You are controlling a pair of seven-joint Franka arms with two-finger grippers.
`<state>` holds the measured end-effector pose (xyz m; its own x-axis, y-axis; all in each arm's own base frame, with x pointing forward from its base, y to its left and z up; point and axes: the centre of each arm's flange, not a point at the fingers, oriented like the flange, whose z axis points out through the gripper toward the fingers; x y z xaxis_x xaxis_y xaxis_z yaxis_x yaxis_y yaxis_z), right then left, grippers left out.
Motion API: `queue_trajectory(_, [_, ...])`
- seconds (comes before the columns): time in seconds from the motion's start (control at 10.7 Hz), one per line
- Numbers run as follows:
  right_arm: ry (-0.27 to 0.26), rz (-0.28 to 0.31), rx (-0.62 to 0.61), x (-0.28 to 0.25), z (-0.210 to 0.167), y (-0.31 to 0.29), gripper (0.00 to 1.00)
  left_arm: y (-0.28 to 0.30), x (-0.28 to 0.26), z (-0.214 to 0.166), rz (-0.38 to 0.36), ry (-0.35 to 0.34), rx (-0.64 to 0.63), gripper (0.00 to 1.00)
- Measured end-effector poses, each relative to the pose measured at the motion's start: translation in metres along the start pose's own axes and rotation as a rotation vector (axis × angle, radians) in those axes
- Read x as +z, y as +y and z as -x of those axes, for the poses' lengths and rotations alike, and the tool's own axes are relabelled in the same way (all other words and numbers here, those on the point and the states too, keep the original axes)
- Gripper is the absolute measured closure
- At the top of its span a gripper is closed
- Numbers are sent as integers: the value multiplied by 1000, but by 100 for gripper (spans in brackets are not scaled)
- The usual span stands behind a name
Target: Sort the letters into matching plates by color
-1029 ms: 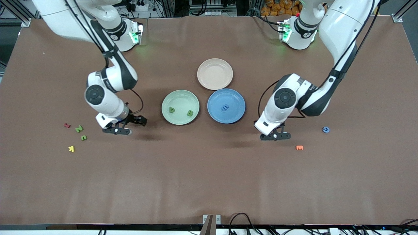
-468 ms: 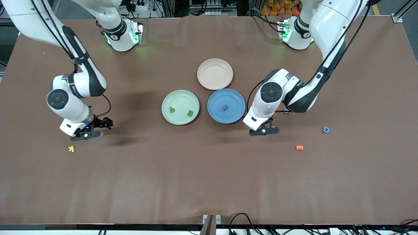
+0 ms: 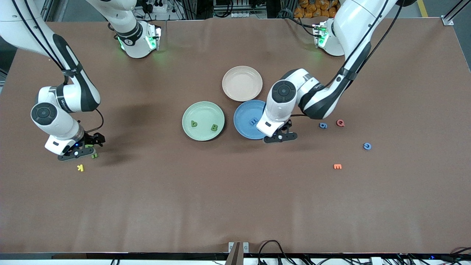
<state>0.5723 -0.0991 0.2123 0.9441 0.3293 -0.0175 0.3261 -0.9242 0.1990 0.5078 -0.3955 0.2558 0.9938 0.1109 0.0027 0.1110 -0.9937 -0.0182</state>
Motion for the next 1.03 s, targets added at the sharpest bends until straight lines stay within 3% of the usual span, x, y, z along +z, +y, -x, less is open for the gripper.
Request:
queue_trajectory(0.66, [66, -7, -12, 21, -20, 7, 0, 60, 18, 76, -27, -32, -12, 65])
queue_trajectory(0.94, [67, -21, 14, 38, -11, 16, 0, 69, 29, 90, -39, -48, -30, 65])
queue_trajectory(1.03, [66, -24, 22, 41, -8, 19, 0, 69, 31, 91, -40, -50, -33, 60])
